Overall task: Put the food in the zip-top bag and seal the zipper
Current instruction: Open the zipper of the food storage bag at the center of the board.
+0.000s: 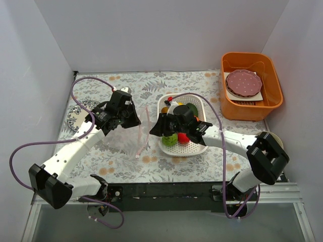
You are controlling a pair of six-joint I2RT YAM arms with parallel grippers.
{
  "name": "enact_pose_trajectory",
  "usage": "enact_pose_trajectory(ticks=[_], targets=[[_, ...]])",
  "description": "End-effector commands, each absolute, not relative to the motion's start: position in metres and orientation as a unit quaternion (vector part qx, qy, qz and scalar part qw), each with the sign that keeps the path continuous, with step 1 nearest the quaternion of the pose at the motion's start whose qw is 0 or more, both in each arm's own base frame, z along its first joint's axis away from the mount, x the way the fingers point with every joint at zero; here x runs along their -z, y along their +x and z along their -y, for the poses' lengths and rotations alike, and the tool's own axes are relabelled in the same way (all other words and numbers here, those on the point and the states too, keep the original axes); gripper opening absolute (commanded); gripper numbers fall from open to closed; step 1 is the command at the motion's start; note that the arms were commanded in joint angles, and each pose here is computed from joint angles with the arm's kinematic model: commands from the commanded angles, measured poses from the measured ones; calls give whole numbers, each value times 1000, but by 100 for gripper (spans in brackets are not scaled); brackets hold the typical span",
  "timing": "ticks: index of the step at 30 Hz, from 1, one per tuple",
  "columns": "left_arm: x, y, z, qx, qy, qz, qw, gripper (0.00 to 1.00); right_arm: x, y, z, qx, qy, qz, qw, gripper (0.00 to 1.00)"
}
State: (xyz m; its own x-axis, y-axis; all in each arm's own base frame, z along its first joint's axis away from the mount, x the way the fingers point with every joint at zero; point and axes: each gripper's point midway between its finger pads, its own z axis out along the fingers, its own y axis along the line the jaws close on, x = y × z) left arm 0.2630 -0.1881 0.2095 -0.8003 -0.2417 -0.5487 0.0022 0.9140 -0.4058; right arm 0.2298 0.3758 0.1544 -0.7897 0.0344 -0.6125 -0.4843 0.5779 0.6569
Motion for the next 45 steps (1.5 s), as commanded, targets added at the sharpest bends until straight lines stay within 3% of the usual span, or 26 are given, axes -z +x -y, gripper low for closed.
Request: enact_pose_trajectory(ticks=[1, 17, 33, 37, 40, 45], targets=[[-224, 260, 184, 201, -64, -924, 319, 0, -187, 229, -401, -499, -151, -798, 302, 44], [-214, 265, 181, 188, -72, -925, 322, 0, -185, 220, -375, -487, -120, -800, 330, 45], [-204, 267, 184, 193, -78, -924, 322, 0, -184, 219, -409, -506, -137, -799, 295, 46], [-205, 266, 186, 201, -80, -923, 319, 0, -176, 219, -415, -510, -143, -799, 284, 29], [-205, 266, 188, 205, -78, -922, 319, 0, -176, 220, -420, -513, -148, -798, 280, 4], [-205, 264, 194, 221, -67, -920, 316, 10, -175, 224, -415, -509, -119, -804, 284, 1]])
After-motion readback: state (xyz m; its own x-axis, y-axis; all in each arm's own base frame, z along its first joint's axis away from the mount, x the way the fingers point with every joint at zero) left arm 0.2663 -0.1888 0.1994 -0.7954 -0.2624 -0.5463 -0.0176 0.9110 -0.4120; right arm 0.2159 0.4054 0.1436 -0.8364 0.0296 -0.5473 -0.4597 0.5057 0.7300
